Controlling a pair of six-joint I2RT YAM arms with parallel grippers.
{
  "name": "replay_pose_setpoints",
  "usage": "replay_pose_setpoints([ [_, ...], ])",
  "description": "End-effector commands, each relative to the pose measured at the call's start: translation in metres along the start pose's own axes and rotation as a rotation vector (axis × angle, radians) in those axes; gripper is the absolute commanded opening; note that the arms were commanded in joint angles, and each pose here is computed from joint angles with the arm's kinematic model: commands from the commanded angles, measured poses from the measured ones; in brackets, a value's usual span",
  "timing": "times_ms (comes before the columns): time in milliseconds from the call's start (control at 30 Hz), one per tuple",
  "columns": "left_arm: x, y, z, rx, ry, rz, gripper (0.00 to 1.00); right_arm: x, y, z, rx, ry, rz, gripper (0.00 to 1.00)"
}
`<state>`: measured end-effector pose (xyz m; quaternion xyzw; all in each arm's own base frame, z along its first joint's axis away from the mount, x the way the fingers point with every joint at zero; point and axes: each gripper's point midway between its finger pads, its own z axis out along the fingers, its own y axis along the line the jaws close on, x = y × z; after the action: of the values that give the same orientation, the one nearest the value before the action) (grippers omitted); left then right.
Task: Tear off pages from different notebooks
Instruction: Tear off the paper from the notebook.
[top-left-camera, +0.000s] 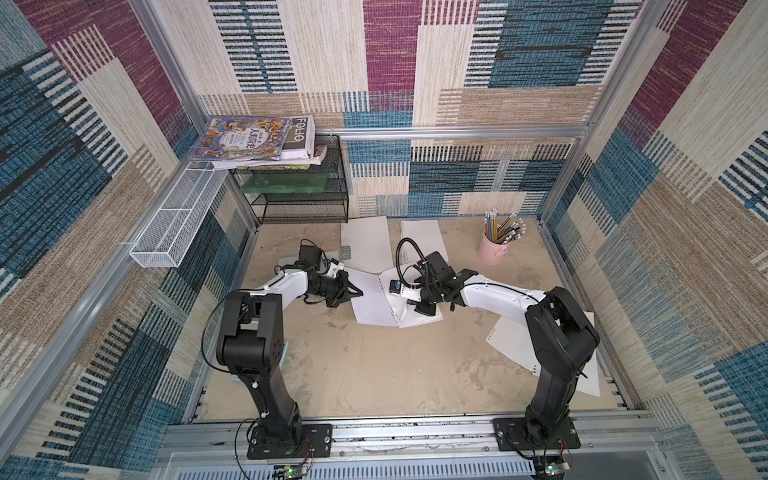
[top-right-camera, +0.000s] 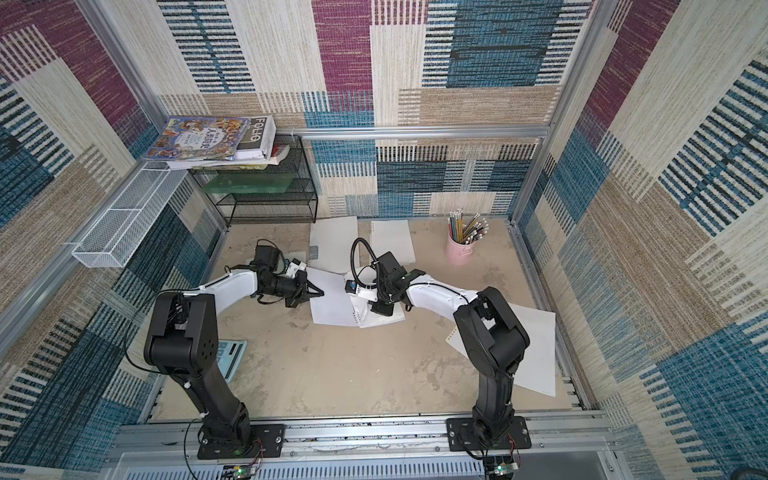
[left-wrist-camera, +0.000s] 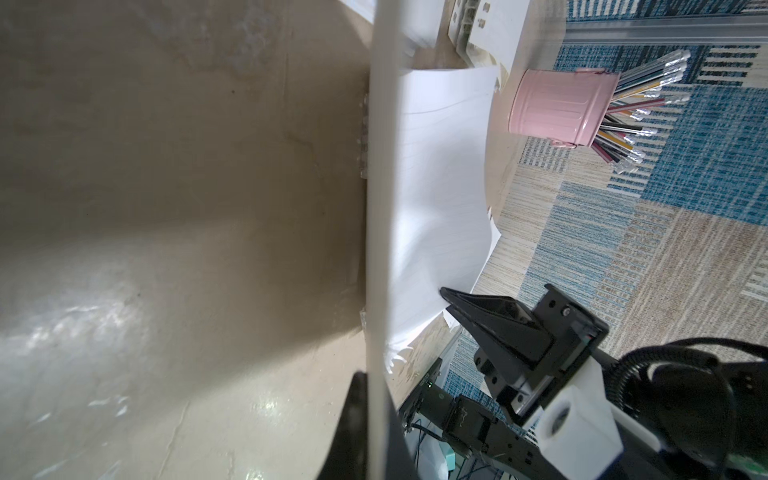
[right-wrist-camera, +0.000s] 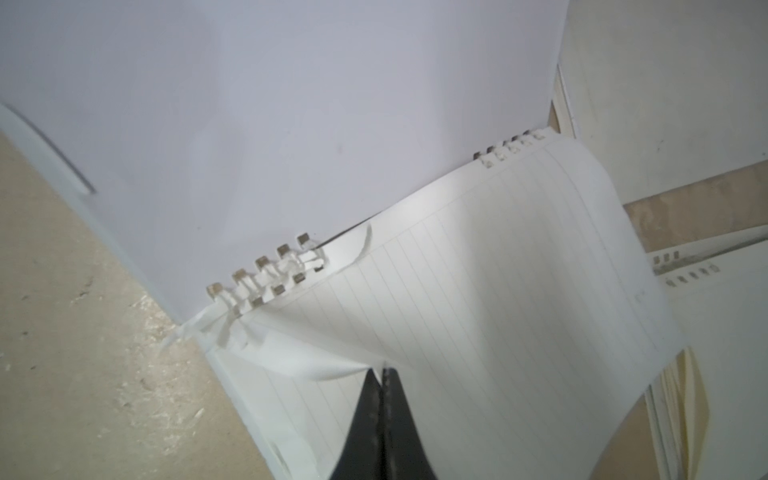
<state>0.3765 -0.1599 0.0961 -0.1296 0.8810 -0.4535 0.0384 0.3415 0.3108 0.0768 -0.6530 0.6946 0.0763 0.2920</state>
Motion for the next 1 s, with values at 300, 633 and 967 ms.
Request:
replay_pose_setpoints([
  [300, 0.01, -0.01, 0.004, -0.036, 0.039, 0.074, 0.0, -0.055, -0.024, 0.007, 0.005, -0.102, -0.02, 0.0],
  [633, 0.014, -0.018, 0.008, -0.043, 0.062, 0.121, 0.0, -0.06, -0.042, 0.035, -0.081, -0.087, 0.135, 0.0],
  [967, 0.017, -0.017, 0.01, -0.046, 0.075, 0.125, 0.0, -0.071, -0.098, 0.032, 0.015, -0.147, 0.275, 0.0],
])
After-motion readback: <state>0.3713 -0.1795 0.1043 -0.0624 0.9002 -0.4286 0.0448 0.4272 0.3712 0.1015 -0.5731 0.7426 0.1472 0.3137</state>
